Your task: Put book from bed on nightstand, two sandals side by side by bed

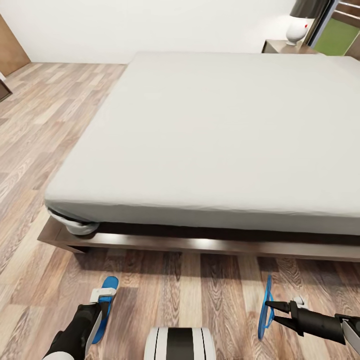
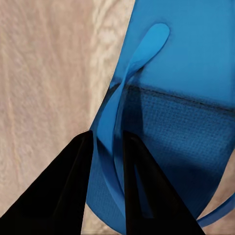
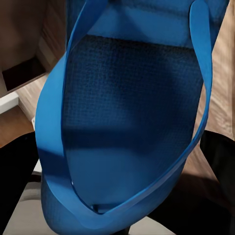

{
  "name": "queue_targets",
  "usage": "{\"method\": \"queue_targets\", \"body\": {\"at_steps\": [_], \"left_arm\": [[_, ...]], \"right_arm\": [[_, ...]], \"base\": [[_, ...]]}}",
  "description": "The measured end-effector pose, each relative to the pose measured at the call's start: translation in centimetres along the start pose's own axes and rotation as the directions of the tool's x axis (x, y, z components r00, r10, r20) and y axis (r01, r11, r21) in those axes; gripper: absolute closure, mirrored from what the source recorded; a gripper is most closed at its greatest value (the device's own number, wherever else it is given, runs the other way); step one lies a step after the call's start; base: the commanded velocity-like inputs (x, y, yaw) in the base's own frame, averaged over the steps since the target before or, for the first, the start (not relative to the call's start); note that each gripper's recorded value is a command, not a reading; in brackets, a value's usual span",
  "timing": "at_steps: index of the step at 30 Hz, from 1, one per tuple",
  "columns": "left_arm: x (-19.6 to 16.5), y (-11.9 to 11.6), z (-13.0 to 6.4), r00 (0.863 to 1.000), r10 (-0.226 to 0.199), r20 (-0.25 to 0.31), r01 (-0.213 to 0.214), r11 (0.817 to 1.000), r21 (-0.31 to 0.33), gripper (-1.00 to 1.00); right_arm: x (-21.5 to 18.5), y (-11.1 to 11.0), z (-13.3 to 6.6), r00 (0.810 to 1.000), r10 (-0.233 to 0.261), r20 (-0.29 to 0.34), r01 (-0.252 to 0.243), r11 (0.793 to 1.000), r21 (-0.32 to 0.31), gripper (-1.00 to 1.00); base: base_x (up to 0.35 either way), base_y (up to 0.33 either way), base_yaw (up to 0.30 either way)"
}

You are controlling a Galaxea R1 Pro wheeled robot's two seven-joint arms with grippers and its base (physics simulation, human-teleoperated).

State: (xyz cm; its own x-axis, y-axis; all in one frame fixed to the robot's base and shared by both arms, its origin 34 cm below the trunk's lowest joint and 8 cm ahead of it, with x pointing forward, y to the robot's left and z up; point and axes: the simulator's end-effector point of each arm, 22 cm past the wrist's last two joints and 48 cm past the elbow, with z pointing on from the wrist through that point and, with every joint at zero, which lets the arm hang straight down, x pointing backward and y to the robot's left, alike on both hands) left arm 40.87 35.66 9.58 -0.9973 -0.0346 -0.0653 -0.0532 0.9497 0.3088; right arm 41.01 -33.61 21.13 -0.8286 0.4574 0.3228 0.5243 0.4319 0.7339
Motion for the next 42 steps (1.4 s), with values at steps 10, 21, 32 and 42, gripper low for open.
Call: {"method": "queue_targets", "body": {"at_steps": [10, 21, 32, 42], "left_arm": [[1.1, -0.2, 0.9, 1.0, 0.009, -0.023, -0.009, 1.0, -0.001, 1.0], [-0.7, -0.2, 0.8, 0.998, -0.006, 0.06, 0.006, 1.0, -0.005, 1.0], [-0.5, -0.3, 1.0, 0.998, -0.005, 0.056, 0.006, 1.0, -0.005, 1.0], [0.1, -0.4, 1.3, 0.999, -0.001, 0.042, 0.001, 1.0, -0.006, 1.0]], "right_arm": [[0.4, -1.1, 0.4, 1.0, 0.023, -0.012, -0.023, 1.0, 0.012, 1.0], [0.3, -1.1, 0.4, 1.0, 0.023, -0.012, -0.023, 1.0, 0.012, 1.0], [0.4, -1.3, 0.5, 1.0, 0.026, -0.014, -0.026, 1.0, 0.015, 1.0], [0.6, -1.8, 0.7, 0.999, 0.036, -0.019, -0.035, 0.999, 0.02, 1.0]], "base": [[0.0, 0.0, 0.0], [0.0, 0.0, 0.0], [0.0, 0.0, 0.0], [0.0, 0.0, 0.0]]}}
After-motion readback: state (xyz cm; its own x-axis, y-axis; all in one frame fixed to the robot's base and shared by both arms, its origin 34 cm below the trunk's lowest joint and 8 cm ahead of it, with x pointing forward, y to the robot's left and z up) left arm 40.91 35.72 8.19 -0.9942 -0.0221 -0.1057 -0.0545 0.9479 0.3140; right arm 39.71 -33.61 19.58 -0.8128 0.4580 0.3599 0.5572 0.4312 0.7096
